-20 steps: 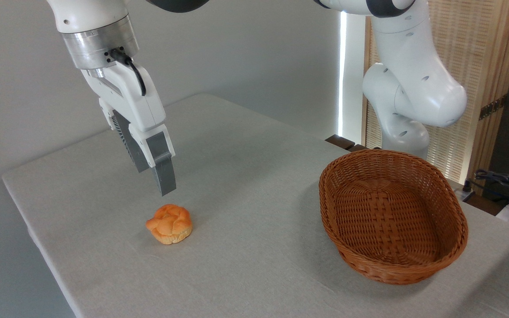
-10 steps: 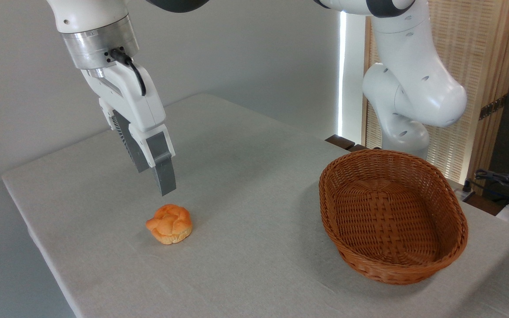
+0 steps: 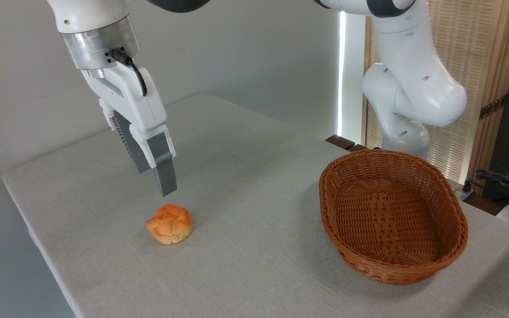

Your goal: Put bread into the basket

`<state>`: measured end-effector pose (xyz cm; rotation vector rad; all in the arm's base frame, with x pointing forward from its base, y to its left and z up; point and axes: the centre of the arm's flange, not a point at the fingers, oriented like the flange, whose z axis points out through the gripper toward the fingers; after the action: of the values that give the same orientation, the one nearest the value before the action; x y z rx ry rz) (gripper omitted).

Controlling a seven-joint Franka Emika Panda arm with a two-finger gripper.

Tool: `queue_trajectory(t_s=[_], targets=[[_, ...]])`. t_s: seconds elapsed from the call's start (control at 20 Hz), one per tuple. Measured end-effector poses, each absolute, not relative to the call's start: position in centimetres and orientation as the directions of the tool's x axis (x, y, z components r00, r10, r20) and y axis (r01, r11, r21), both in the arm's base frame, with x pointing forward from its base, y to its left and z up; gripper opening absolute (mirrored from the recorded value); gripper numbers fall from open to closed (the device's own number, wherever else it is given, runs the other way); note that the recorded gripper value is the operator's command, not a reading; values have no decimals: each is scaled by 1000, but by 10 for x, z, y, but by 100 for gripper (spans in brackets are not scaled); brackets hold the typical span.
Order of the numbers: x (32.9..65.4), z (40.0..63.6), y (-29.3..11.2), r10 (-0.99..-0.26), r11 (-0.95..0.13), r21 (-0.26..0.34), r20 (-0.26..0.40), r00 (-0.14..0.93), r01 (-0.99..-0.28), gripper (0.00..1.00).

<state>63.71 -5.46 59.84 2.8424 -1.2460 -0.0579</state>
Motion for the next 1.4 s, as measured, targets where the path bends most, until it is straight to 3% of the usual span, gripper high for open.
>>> queue_trajectory(t_s=[0.5, 0.75, 1.4], targets=[[622, 584, -53, -734, -679, 35, -1, 679, -733, 100], [603, 543, -65, -749, -662, 39, 3, 663, -748, 100], [589, 457, -142, -818, -570, -15, 97, 567, -821, 100]])
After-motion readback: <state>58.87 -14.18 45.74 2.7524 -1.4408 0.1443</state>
